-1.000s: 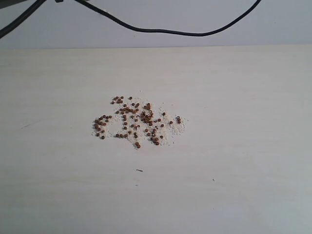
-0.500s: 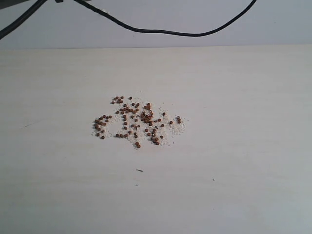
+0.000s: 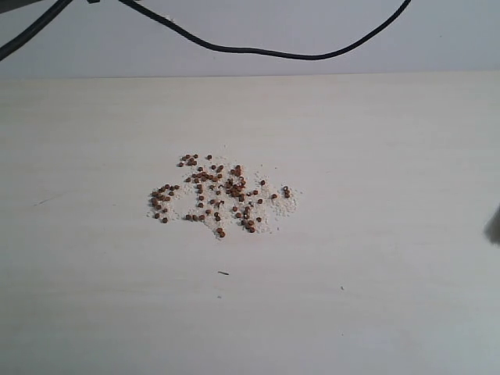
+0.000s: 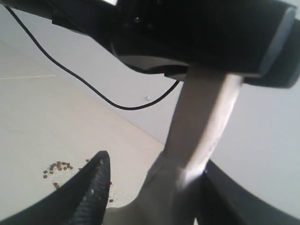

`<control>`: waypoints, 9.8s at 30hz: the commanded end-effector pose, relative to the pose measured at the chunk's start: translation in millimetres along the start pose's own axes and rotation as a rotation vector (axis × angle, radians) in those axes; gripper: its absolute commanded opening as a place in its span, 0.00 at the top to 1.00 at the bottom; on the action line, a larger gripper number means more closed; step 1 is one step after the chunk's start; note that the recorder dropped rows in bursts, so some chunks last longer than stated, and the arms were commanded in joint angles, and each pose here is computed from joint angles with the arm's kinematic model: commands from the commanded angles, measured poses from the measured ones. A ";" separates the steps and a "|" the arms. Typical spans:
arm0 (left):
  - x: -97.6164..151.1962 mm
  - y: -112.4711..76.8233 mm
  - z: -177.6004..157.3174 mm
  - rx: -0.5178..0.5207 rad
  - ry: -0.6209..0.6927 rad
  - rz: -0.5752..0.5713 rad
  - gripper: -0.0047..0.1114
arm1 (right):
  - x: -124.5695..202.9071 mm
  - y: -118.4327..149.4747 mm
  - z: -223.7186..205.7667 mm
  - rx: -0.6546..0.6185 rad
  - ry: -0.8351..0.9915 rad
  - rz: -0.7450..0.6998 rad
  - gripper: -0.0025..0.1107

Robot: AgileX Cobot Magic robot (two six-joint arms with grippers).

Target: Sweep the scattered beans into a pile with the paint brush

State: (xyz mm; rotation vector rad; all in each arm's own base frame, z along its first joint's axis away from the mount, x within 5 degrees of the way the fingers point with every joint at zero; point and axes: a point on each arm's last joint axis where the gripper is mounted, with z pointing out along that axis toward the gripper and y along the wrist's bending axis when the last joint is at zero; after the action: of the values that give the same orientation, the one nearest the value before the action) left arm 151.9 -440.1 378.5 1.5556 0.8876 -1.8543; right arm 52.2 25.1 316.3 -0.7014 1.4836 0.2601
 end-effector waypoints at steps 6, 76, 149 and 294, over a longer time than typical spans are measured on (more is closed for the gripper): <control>-2.0 -1.2 -0.6 0.000 0.006 0.006 0.96 | -6.5 -0.3 5.0 0.011 -0.044 -0.012 0.61; -53.5 -110.9 24.7 0.089 0.315 0.094 0.96 | -9.9 -40.2 26.8 0.578 0.007 -0.041 0.98; 152.0 -311.4 -312.1 -2.092 -0.389 0.412 0.96 | 7.9 -8.2 125.3 0.542 0.176 0.071 0.98; 186.5 -317.8 -289.7 -1.974 0.157 0.351 0.96 | 10.7 19.5 156.1 0.274 0.247 0.046 0.98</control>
State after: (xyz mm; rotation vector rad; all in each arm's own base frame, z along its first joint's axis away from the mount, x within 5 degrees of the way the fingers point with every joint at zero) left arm 54.5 -15.6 206.9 0.3792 1.5163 -0.0463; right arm 163.3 118.2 288.1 -0.4621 1.7400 0.0152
